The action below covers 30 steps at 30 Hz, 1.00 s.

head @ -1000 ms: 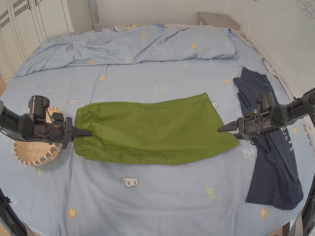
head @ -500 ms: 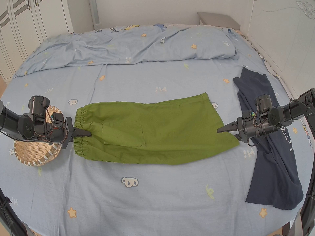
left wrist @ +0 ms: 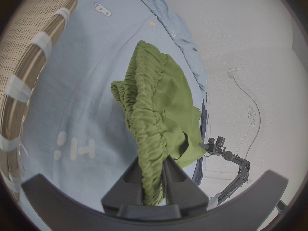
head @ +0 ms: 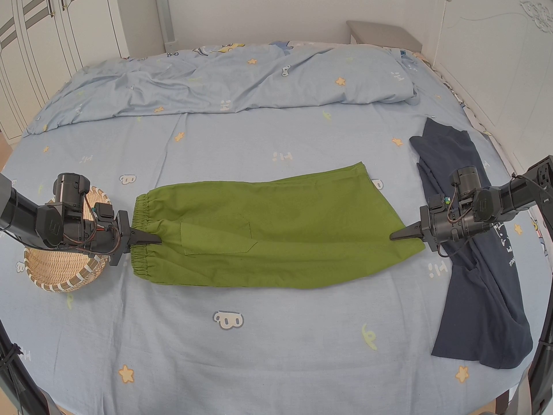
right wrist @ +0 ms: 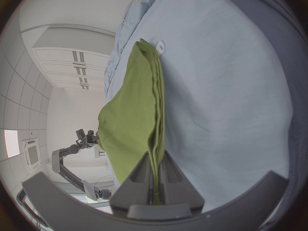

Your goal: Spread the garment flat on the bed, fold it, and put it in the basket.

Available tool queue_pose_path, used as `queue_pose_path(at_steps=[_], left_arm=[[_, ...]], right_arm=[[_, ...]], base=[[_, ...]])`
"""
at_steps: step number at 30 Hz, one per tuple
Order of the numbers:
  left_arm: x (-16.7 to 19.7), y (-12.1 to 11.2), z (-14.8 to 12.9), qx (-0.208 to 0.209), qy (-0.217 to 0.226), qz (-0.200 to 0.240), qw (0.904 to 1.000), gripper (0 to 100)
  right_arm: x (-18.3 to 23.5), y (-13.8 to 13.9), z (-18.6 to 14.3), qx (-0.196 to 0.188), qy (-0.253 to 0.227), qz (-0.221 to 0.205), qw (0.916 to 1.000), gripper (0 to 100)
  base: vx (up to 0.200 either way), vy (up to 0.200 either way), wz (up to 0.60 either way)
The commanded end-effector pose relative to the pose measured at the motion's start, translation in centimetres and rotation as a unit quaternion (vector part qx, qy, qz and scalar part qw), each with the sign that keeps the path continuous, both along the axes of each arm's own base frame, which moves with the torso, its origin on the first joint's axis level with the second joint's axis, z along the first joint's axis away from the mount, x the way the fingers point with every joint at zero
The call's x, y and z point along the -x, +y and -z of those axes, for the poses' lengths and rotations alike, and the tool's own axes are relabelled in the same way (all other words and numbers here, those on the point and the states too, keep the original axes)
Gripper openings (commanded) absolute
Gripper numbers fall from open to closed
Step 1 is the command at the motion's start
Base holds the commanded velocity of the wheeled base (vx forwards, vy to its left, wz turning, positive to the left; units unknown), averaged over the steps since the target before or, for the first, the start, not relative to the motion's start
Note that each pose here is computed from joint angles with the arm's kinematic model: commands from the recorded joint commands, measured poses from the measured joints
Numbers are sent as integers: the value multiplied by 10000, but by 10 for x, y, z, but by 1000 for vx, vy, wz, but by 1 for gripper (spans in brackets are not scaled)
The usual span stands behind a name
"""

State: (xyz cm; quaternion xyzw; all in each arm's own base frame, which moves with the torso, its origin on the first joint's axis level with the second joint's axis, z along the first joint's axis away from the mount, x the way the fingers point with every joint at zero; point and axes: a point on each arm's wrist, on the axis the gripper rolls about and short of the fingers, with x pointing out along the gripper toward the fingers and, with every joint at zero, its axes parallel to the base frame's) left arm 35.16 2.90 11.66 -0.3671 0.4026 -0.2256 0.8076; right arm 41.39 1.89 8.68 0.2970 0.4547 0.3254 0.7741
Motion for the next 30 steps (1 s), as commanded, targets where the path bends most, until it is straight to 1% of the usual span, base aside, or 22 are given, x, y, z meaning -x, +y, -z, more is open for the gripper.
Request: queue_pose_path(at_steps=[1,4,6,7,8,10,12,14,15,16,18,19,21,23,25,28,30], left_arm=[[-2,2,2,7,78,-29,10000,0],[0,2,-4,-9,258,13,9997,0],[1,2,-4,-51,367,76,9993,0],[1,2,-4,-51,367,76,9993,0],[8,1,-1,-233,542,317,9978,0],[13,4,2,-397,620,469,9962,0],[18,10,4,-460,703,517,9951,0],[18,10,4,-460,703,517,9951,0],[28,17,7,-542,868,608,9929,0],[29,19,7,-555,878,619,9927,0],[41,22,9,-617,1033,793,9896,0],[42,22,10,-621,1042,806,9893,0],[55,31,15,-669,1226,942,9857,0],[62,33,18,-636,1361,948,9841,0],[66,33,20,-626,1427,933,9834,0],[76,33,26,-748,1630,896,9797,0],[80,29,30,-816,1718,926,9774,0]], right_arm=[[16,-1,-26,41,-230,26,9997,0],[32,2,-42,45,-337,-7,9994,0],[38,2,-44,45,-322,-15,9995,0],[38,2,-44,45,-322,-15,9995,0],[55,3,-43,61,-214,-43,9997,0],[71,3,-36,99,-84,-103,9999,0],[85,3,-28,159,26,-177,9997,0],[85,3,-28,159,26,-177,9997,0],[113,5,-8,271,217,-405,9986,0],[116,5,-6,273,239,-426,9984,0],[136,8,10,306,345,-559,9974,0],[138,9,11,306,360,-567,9973,0],[159,14,27,319,404,-699,9962,0],[172,17,38,313,446,-768,9956,0],[180,20,43,323,429,-833,9951,0],[191,23,49,311,326,-887,9950,0],[201,24,50,307,397,-914,9946,0]], base=[[0,0,0],[0,0,0],[0,0,0],[0,0,0],[0,0,0],[0,0,0],[0,0,0],[0,0,0],[0,0,0],[0,0,0],[0,0,0],[0,0,0],[0,0,0],[0,0,0],[0,0,0],[0,0,0],[0,0,0]])
